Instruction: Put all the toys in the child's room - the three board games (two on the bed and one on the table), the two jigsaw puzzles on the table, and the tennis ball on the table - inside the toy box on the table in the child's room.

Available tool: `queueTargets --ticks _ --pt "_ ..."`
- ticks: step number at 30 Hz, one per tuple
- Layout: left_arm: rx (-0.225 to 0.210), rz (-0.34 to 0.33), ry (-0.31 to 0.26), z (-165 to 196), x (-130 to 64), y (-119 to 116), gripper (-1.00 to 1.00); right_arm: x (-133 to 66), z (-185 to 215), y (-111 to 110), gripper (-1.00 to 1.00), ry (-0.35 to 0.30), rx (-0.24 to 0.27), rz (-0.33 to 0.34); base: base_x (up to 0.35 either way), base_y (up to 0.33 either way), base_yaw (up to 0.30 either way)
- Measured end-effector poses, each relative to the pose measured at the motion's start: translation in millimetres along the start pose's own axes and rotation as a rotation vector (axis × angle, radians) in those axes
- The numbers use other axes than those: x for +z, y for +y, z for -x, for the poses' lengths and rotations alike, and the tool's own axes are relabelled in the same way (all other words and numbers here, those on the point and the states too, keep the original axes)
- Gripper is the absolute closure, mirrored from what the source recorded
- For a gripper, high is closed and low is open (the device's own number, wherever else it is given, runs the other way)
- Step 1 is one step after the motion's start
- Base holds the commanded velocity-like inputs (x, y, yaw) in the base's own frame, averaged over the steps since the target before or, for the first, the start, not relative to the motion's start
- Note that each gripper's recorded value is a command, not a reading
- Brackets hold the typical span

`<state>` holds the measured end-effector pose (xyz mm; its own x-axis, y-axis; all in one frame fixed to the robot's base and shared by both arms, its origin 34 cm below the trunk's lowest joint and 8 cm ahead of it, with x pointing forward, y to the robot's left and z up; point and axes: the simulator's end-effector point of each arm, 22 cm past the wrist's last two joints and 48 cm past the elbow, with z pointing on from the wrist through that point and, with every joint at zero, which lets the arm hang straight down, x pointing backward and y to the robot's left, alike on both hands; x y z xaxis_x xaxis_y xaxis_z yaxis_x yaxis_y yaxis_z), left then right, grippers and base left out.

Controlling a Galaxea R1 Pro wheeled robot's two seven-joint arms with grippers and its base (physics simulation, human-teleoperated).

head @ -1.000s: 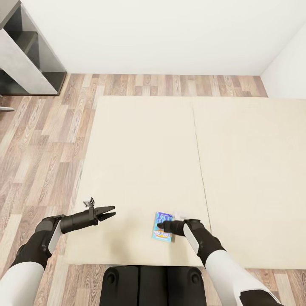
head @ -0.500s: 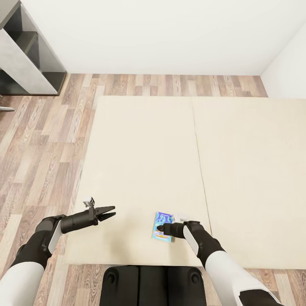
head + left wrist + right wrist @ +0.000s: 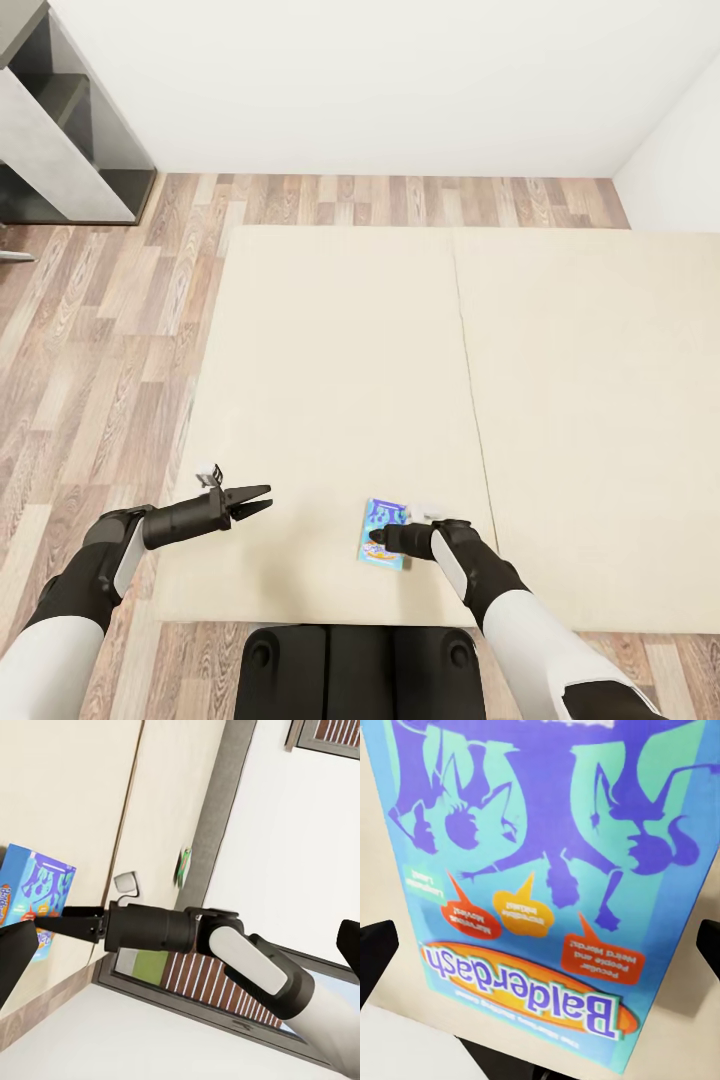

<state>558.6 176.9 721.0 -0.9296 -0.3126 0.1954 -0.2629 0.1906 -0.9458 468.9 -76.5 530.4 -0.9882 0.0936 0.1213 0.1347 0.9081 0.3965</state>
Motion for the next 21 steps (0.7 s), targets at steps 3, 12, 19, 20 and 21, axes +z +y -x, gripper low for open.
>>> queueTargets --ticks 3,12,19,20,21 --pt "0.000 0.000 0.000 0.0 -0.1 0.1 -1.00 -0.4 1.8 0.2 -1.00 -0.005 -0.002 0.000 0.000 0.000 0.000" --pt "0.000 0.001 0.000 0.0 -0.1 0.2 -1.00 -0.8 3.6 0.4 -1.00 -0.010 -0.005 0.000 0.000 0.000 0.000" --pt "0.000 0.002 0.001 -0.1 -0.2 0.3 -1.00 -2.7 11.2 3.2 -1.00 -0.027 -0.009 0.004 0.000 0.000 0.000" --pt "0.000 0.002 0.001 -0.1 -0.2 0.3 -1.00 -3.2 12.5 3.3 -1.00 -0.030 -0.010 0.004 0.000 0.000 0.000" --pt "0.000 0.002 0.001 -0.1 -0.2 0.3 -1.00 -3.5 13.6 3.6 -1.00 -0.032 -0.011 0.005 0.000 0.000 0.000"
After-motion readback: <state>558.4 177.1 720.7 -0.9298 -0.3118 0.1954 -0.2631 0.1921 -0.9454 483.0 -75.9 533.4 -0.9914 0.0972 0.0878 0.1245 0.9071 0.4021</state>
